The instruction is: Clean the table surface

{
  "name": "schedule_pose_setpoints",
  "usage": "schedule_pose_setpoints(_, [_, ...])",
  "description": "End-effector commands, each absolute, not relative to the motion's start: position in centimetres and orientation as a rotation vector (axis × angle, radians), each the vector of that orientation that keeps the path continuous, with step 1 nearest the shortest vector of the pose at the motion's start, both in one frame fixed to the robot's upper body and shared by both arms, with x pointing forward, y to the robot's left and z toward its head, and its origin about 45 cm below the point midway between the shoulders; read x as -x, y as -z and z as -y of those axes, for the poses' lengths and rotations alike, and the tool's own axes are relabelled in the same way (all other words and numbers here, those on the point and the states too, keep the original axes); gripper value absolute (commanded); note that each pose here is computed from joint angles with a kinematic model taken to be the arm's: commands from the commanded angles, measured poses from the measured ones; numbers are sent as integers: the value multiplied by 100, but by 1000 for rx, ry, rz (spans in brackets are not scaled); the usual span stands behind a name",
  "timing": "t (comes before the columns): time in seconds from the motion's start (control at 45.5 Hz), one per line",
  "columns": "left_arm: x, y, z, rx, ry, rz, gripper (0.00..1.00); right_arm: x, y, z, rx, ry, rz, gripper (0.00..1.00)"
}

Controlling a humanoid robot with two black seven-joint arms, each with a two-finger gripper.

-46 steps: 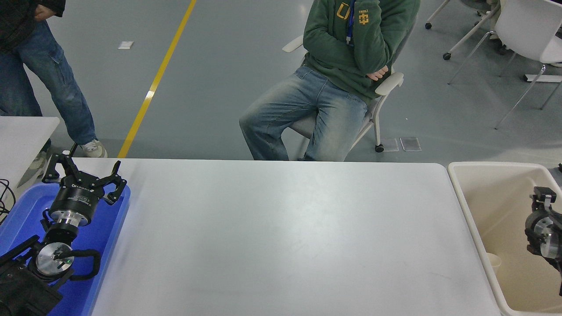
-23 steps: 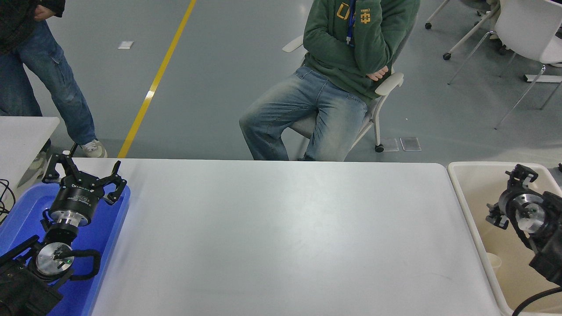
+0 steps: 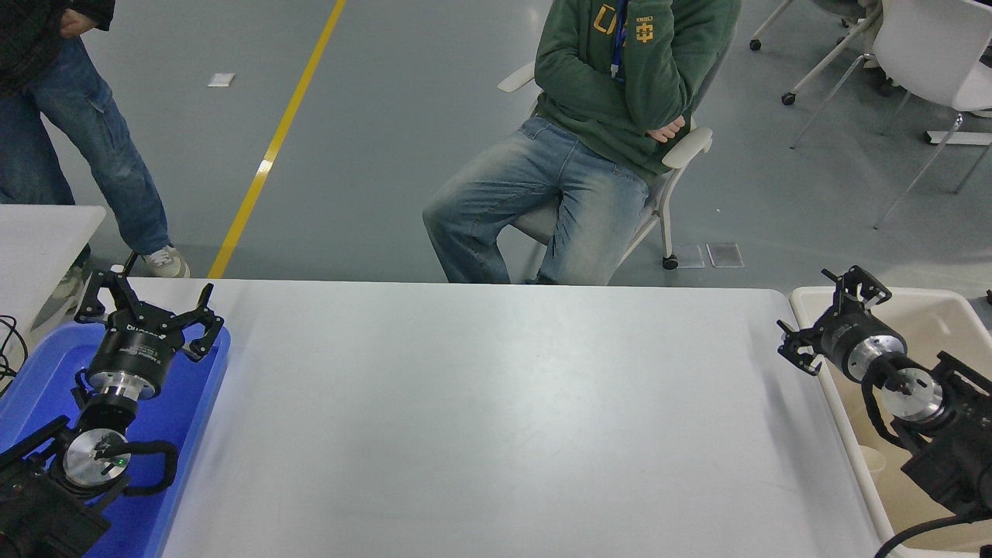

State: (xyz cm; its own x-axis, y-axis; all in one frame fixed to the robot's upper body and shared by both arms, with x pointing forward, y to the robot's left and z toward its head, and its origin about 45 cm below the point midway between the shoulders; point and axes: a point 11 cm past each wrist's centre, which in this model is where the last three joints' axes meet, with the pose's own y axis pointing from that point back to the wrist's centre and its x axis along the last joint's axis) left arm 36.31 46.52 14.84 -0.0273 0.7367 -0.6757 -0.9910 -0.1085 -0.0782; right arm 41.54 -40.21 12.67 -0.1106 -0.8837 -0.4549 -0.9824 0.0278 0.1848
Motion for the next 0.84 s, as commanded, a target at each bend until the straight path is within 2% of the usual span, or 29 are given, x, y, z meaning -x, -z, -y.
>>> schedule_pose_setpoints(0.0, [-3631,-1483,-4652,675,-1564,-493,100,-4094,-1316,3673,1968,-466,-1931,100])
schedule_pose_setpoints(0.374, [-3631,-1483,-4652,675,-1564,-493,100,-4245,-1363,3335,1993,-451,-1910,100])
schedule_pose_setpoints(0.813, [-3631,-1483,-4652,675,-1564,-493,100,-4216,-1265,3299,1979,-459,-1972,100])
